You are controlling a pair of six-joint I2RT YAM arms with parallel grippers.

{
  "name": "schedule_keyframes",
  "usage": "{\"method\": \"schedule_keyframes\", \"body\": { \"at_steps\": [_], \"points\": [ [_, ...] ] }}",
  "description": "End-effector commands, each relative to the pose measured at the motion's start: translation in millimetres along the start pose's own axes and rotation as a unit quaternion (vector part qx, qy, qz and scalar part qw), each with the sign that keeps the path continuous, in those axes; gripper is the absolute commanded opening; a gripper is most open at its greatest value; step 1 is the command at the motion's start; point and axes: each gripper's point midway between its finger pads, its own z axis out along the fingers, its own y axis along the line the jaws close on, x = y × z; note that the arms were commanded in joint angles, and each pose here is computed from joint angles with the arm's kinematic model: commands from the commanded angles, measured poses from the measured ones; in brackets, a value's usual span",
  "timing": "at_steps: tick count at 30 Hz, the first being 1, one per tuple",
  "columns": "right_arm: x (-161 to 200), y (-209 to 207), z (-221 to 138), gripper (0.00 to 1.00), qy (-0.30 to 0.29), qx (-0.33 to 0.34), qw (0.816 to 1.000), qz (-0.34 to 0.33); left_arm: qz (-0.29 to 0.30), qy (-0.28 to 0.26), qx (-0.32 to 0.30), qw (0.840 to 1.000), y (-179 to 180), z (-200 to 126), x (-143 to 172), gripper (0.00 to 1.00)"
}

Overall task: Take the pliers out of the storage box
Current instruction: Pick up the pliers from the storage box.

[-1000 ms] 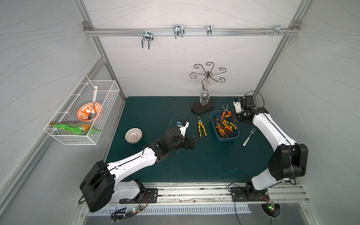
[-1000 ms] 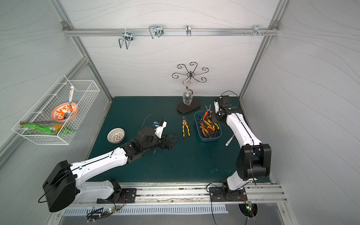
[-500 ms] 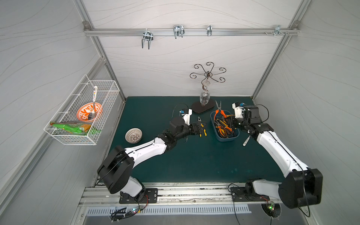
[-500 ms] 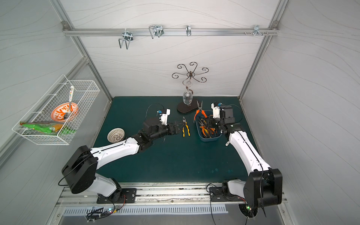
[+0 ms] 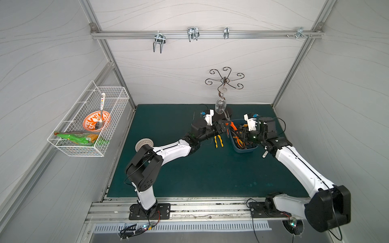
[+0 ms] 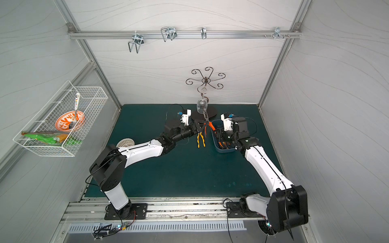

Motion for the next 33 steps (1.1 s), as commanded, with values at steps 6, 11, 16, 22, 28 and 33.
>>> {"method": "schedule_keyframes", "body": {
  "at_steps": [6, 11, 16, 22, 28, 33],
  "points": [
    [-13, 27, -9, 0.0, -0.029, -0.035, 0.998, -0.034, -0.031, 0.018, 0.009, 0.999, -1, 16, 0, 0.53],
    [-8, 27, -2, 0.0, -0.021, -0.025, 0.999, -0.043, -0.037, 0.023, 0.008, 0.999, 0, 19, 1, 0.43],
    [-5, 23, 3, 0.0, -0.014, -0.006, 0.999, -0.051, -0.046, 0.035, 0.014, 0.998, -2, 22, 5, 0.34],
    [-3, 25, 3, 0.0, -0.011, 0.003, 0.998, -0.06, -0.052, 0.047, 0.018, 0.997, -1, 24, 11, 0.04],
    [1, 27, -7, 0.54, -0.012, 0.002, 0.997, -0.071, -0.037, 0.064, 0.027, 0.997, -1, 15, 9, 0.0],
    [19, 33, -15, 0.9, 0.001, -0.013, 0.996, -0.092, -0.01, 0.105, 0.014, 0.994, 22, -14, 12, 0.0]
  ]
}}
